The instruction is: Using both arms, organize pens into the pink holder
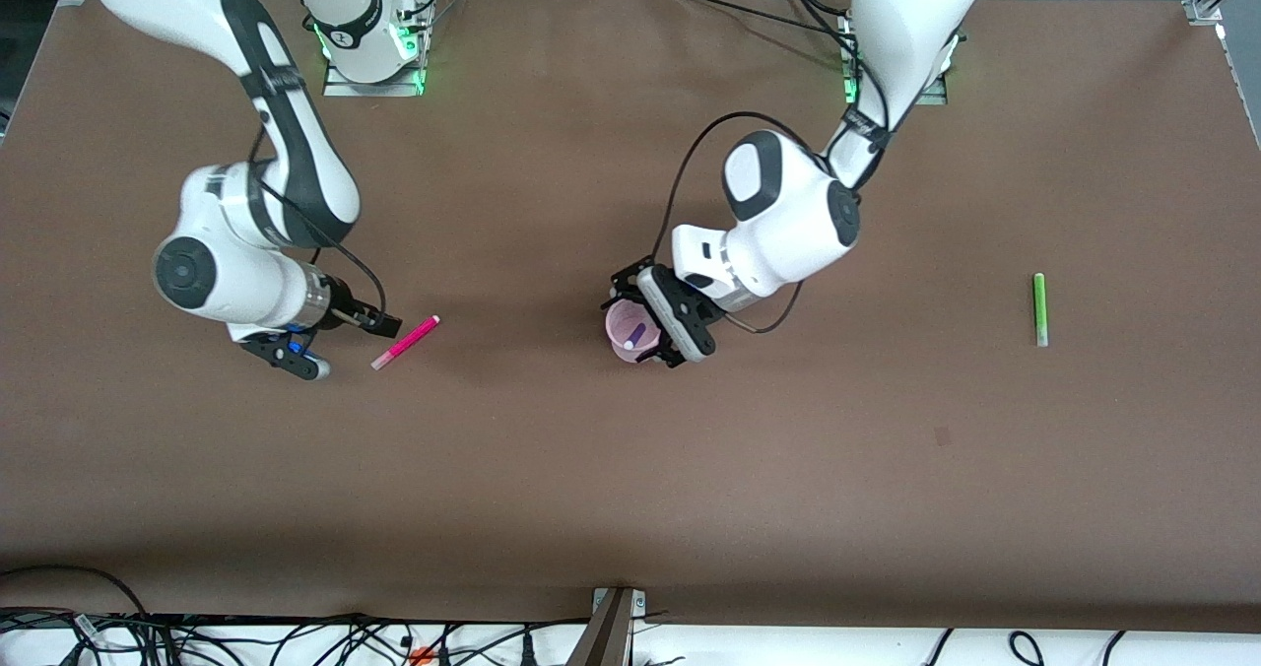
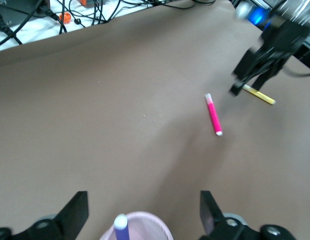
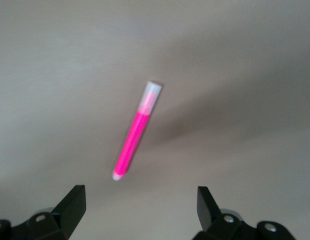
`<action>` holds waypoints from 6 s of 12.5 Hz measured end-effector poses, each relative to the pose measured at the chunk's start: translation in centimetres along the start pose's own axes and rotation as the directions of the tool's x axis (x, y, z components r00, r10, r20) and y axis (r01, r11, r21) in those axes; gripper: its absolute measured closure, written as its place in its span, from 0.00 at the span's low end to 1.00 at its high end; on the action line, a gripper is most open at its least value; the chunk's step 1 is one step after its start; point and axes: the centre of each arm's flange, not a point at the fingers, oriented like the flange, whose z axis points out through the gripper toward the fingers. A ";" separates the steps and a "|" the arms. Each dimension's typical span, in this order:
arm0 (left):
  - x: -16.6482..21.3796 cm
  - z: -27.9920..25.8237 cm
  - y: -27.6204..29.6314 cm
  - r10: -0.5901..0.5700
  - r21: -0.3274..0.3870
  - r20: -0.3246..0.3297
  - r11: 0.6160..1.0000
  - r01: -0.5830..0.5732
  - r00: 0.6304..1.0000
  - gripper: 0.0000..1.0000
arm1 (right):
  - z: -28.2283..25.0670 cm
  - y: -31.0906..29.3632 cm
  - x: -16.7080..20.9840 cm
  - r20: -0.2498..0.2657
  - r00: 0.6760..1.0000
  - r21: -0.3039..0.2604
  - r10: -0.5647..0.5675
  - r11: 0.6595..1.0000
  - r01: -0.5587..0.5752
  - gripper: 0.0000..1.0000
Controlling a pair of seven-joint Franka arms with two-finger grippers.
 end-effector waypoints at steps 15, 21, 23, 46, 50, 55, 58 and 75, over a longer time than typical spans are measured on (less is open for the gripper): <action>-2.6 -17.4 -1.9 -0.365 0.417 0.805 0.909 -0.008 0.467 0.00 | 7.8 -2.5 -1.1 -0.026 0.994 0.061 0.109 0.992 -0.108 0.41; -2.2 -24.2 -8.6 -0.679 0.684 0.543 0.699 0.209 0.495 0.00 | 7.6 -2.1 -0.8 -0.015 0.994 0.058 0.110 0.992 -0.109 0.82; -0.4 -29.1 -10.4 -0.702 0.703 0.456 0.661 0.262 0.547 0.00 | 7.3 -2.8 -1.6 0.077 0.989 0.052 0.128 0.990 -0.132 0.82; -4.6 -41.9 -4.0 -0.794 0.758 0.144 0.472 0.450 0.591 0.00 | 4.8 -25.0 -15.0 0.866 0.390 0.128 0.312 0.616 -0.777 0.82; -4.1 -42.9 -4.0 -0.794 0.745 0.125 0.471 0.472 0.595 0.00 | 5.5 -25.8 -14.3 0.859 0.409 0.152 0.309 0.608 -0.779 0.82; -3.1 -44.3 -5.2 -0.779 0.738 0.104 0.478 0.477 0.619 0.00 | 7.7 -25.7 -13.7 0.841 0.447 0.181 0.305 0.620 -0.763 0.67; -3.2 -44.2 -5.5 -0.778 0.737 0.113 0.482 0.473 0.618 0.00 | 3.8 -26.7 -12.6 0.774 0.574 0.279 0.266 0.671 -0.687 0.33; -3.1 -43.8 -4.2 -0.771 0.734 0.138 0.501 0.458 0.622 0.00 | -32.1 3.7 -11.1 -0.081 0.903 0.037 -0.421 0.904 0.425 0.00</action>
